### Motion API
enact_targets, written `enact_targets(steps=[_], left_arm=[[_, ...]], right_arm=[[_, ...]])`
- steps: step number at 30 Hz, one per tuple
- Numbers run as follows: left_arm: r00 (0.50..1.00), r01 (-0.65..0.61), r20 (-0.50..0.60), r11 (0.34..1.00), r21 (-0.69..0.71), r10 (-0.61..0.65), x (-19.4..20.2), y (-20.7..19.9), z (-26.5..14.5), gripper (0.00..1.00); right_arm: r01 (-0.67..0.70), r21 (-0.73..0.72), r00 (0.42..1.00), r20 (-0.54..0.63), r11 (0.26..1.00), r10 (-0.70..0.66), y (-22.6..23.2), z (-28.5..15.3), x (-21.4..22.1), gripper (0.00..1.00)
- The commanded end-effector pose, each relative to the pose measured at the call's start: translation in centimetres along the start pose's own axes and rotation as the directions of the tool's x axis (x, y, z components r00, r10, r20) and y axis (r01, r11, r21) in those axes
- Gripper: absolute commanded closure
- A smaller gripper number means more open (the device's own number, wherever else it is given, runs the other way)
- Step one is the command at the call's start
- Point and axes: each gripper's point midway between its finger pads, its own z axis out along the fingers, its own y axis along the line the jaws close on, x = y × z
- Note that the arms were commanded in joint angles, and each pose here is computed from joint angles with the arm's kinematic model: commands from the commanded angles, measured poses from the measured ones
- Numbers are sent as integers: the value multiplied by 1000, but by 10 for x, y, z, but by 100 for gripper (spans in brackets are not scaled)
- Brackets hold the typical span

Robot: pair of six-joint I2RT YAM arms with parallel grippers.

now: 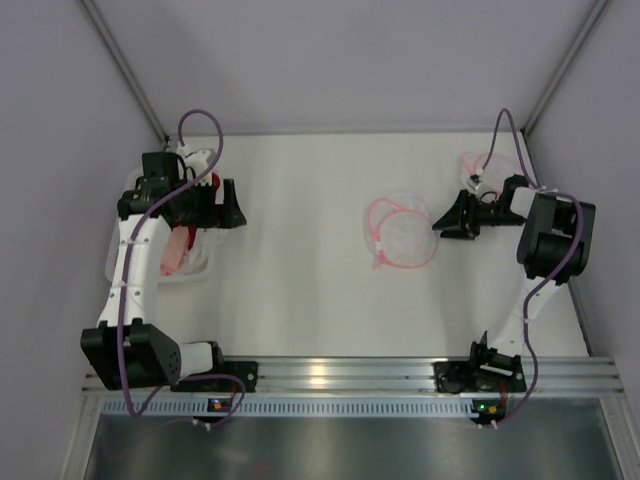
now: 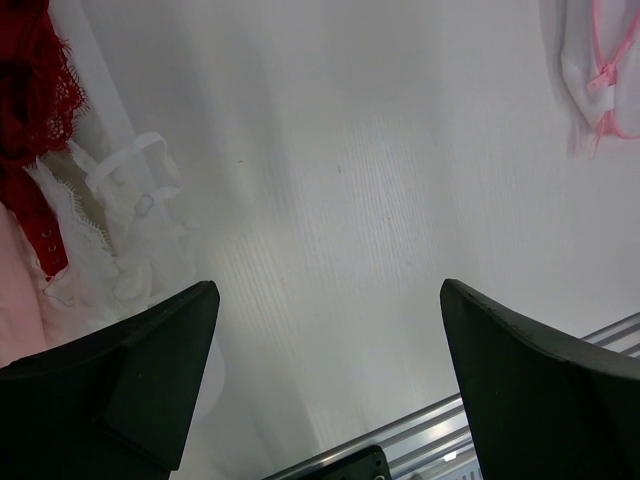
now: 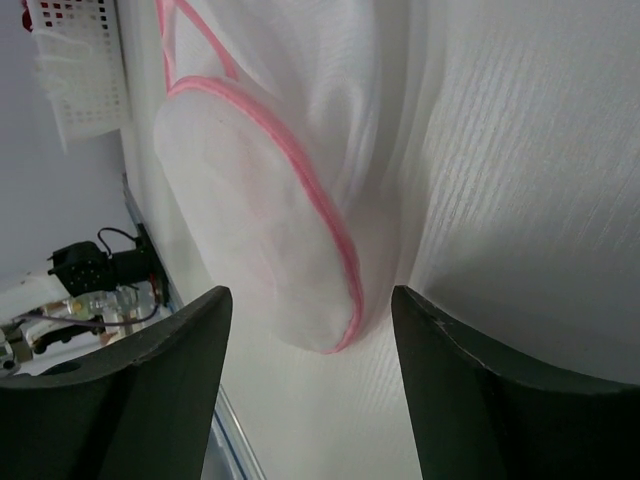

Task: Place the bra in the laundry bag and zip it closed
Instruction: Open the laundry bag at the center of the board.

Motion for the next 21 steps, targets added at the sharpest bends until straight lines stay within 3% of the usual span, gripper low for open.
enact_targets(steps=[1, 15, 21], left_arm=[[998, -13, 60, 999, 35, 11, -20, -9, -5, 1], [999, -4, 49, 999, 32, 3, -16, -7, -3, 1], [999, -2, 40, 999, 43, 0, -16, -8, 0, 2]], right_arm=[[66, -30, 998, 19, 997, -65, 9, -5, -7, 30], [55, -58, 998, 10, 997, -55, -4, 18, -9, 30], [51, -90, 999, 10, 995, -50, 5, 18, -5, 37]])
